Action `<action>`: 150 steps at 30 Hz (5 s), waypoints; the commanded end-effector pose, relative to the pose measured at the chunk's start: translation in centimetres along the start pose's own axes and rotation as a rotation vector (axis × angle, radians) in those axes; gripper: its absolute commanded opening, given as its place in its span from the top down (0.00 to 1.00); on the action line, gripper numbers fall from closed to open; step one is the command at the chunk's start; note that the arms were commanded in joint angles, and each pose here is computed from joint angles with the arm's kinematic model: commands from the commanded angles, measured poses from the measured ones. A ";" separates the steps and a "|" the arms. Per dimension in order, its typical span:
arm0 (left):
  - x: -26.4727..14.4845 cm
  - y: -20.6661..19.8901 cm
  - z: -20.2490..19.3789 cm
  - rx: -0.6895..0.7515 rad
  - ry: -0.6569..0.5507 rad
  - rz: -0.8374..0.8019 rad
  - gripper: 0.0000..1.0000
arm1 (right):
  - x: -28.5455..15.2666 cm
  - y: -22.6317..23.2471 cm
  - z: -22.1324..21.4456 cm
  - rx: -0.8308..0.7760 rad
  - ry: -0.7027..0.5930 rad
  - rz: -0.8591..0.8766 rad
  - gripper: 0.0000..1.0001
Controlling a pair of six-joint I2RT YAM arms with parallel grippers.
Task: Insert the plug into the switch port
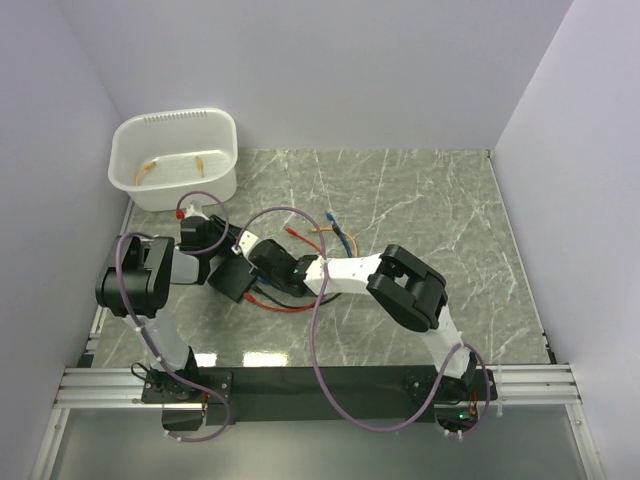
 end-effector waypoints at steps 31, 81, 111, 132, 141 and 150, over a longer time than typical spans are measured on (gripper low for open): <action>-2.2 -2.3 -10.6 0.002 0.298 -0.162 0.64 | -5.1 -1.6 -0.1 0.183 -0.158 0.006 1.00; -1.7 -3.5 -15.6 0.169 0.378 -0.119 0.67 | -6.6 -1.1 12.5 0.039 -0.503 0.143 1.00; -0.2 -4.8 -14.8 0.231 0.385 -0.117 0.67 | -5.6 -0.3 9.5 0.130 -0.459 0.104 1.00; 0.3 -8.5 -3.1 0.235 0.159 0.036 0.62 | -9.6 -3.0 7.0 0.146 -0.399 -0.019 0.54; -3.4 -14.6 4.5 0.356 -0.051 -0.082 0.56 | -16.7 -5.6 5.6 0.272 -0.445 -0.054 0.41; -11.1 -15.0 4.2 0.362 -0.219 -0.135 0.53 | -24.3 -7.3 1.5 0.459 -0.476 0.047 0.14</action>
Point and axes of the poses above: each gripper's point midway between its finger pads, its own x axis out along the fingers, its own y axis along the line the jaws close on, z = x × y, the point moved 9 cm from there along -x, back along the fingers, and after that the axes turned 9 degrees about x, right-handed, at the moved point
